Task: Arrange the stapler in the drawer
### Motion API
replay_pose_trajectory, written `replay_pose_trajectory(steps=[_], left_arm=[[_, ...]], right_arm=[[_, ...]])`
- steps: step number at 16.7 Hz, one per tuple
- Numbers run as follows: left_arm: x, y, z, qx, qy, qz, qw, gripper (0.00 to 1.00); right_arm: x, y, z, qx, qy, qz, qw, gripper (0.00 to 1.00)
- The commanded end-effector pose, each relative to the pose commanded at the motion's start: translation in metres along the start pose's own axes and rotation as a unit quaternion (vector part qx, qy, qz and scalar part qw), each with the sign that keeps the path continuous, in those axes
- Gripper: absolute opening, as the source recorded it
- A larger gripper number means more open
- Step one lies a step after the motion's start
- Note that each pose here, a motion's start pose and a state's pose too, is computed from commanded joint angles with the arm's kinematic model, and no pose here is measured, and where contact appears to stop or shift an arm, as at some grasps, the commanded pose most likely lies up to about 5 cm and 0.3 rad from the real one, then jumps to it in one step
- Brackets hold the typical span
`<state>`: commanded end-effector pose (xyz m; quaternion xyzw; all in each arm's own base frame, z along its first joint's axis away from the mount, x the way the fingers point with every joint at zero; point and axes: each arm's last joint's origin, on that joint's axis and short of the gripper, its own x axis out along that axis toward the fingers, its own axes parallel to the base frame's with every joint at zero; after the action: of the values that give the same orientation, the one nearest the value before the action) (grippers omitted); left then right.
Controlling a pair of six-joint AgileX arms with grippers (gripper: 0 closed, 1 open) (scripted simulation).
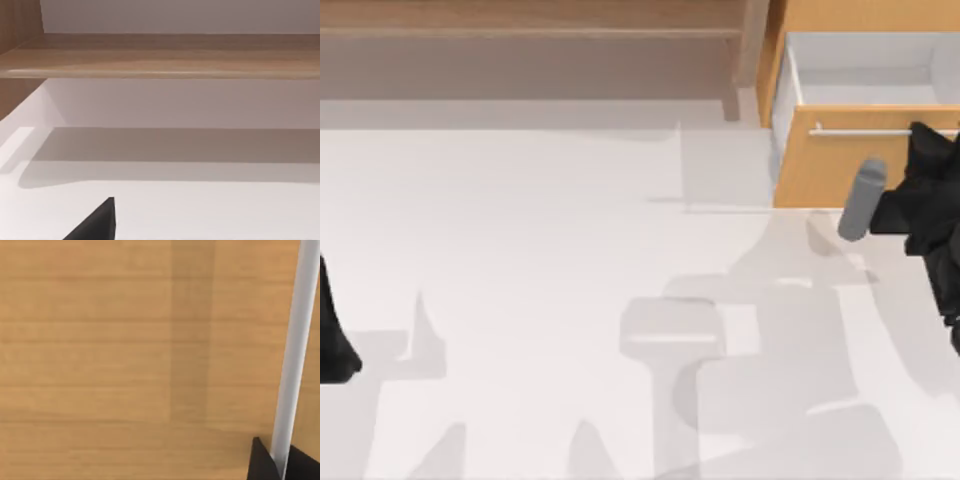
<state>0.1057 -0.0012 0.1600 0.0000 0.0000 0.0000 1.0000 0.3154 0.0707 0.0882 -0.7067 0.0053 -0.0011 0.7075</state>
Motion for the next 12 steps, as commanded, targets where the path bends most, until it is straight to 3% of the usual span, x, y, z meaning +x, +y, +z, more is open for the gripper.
replay_pose_trajectory(steps=[5,12], left_arm=[[0.000,0.000,0.000,0.000,0.000,0.000,1.000,1.00],[0.000,0.000,0.000,0.000,0.000,0.000,1.000,1.00]], right_arm=[[0.003,-0.001,0.000,0.001,0.002,-0.001,1.000,0.00],[0.054,0.000,0.001,0.001,0.000,0.001,1.000,0.00]])
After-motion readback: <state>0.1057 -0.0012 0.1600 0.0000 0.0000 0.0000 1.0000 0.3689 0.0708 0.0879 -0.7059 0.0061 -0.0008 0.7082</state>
